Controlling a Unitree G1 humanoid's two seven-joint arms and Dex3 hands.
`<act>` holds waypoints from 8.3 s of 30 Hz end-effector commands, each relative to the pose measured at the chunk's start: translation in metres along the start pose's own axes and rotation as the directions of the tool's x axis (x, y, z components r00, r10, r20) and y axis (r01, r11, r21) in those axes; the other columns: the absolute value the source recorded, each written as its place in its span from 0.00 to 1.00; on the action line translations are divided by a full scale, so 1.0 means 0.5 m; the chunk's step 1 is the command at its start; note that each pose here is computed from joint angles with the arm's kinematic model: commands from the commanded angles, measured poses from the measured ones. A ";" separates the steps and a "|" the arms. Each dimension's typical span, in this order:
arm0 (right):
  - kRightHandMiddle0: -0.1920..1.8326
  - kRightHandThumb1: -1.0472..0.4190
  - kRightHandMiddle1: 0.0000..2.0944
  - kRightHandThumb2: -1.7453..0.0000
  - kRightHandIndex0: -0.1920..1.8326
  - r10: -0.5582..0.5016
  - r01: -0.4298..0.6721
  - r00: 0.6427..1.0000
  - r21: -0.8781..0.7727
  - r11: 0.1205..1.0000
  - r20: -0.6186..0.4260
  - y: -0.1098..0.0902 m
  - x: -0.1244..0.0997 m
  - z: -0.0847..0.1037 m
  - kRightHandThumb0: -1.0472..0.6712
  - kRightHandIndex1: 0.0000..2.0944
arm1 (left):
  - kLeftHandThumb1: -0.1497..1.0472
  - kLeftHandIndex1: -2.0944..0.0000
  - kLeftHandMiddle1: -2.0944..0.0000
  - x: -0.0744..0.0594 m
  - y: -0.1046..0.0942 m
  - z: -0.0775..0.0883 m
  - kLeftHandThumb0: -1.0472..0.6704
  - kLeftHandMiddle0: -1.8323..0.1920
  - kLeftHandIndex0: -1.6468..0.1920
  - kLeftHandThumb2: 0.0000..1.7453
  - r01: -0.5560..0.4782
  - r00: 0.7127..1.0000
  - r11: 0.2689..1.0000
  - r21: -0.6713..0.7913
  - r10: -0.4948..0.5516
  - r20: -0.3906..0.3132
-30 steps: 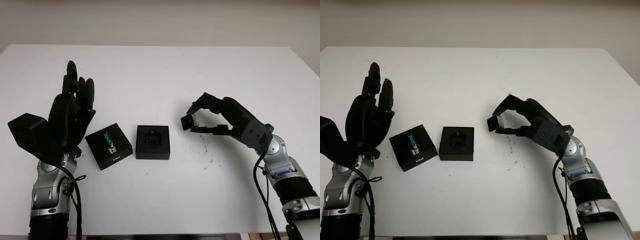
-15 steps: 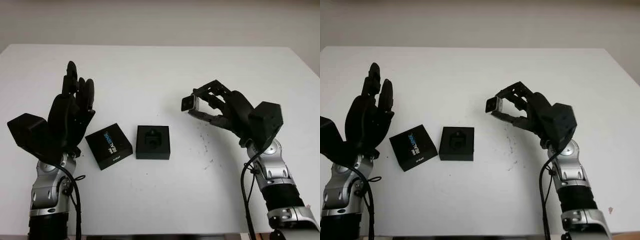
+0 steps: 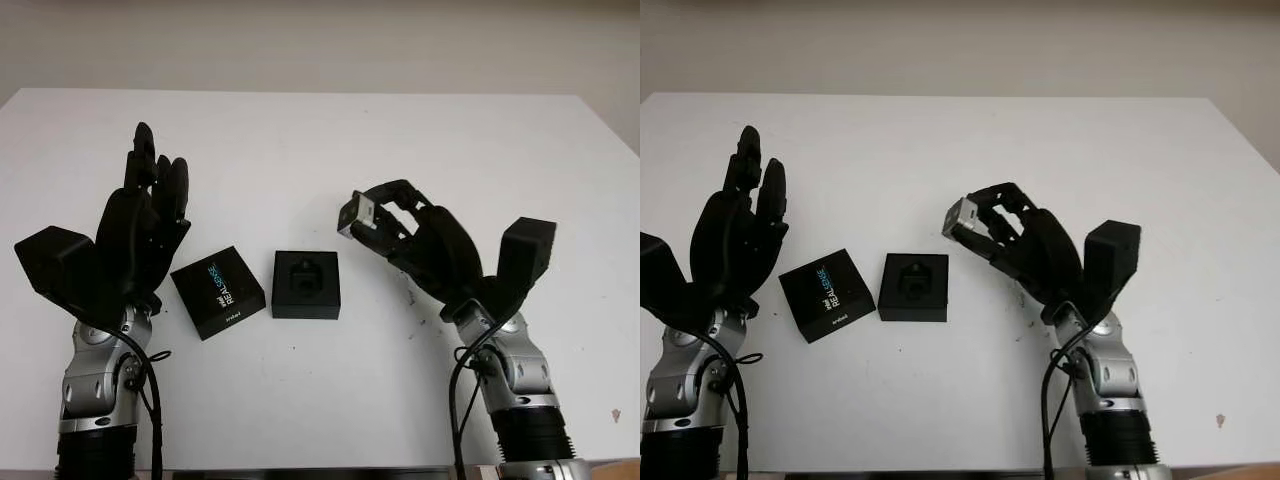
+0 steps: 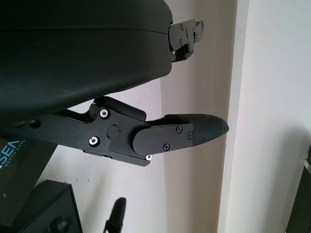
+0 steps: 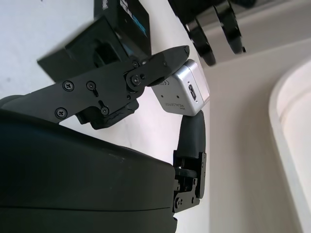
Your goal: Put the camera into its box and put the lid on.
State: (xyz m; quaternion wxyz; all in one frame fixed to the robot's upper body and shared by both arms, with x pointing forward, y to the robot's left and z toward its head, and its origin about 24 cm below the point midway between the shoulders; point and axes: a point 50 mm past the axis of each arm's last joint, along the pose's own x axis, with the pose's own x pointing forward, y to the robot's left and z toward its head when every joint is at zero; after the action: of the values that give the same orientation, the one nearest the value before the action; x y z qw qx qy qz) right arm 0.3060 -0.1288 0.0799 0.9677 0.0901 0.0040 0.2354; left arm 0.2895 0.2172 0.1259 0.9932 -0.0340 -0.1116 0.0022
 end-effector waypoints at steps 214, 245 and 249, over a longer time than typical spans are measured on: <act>0.36 0.13 0.64 0.97 0.38 -0.007 0.120 0.993 -0.984 -0.130 0.122 0.129 -0.012 0.063 0.28 0.14 | 1.00 1.00 1.00 -0.005 -0.012 0.005 0.26 1.00 1.00 0.31 0.006 1.000 1.000 0.030 -0.007 0.014; 0.33 0.09 0.71 0.97 0.20 0.089 0.306 0.937 -0.915 0.262 0.339 0.091 -0.002 0.127 0.45 0.57 | 1.00 1.00 1.00 -0.006 -0.008 0.004 0.26 1.00 1.00 0.30 -0.008 1.000 1.000 0.028 0.008 0.013; 0.35 0.10 0.70 0.97 0.21 0.094 0.349 0.916 -0.891 0.292 0.390 0.093 -0.003 0.144 0.44 0.56 | 1.00 1.00 1.00 -0.006 -0.008 0.005 0.26 1.00 1.00 0.30 0.003 1.000 0.999 0.039 -0.004 0.010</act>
State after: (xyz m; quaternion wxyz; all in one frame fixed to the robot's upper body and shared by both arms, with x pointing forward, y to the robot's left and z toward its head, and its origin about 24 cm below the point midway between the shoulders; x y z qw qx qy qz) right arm 0.2879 -0.1030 0.1465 0.8306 -0.4687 -0.2832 0.1008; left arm 0.2877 0.2120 0.1239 0.9937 -0.0240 -0.1095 0.0045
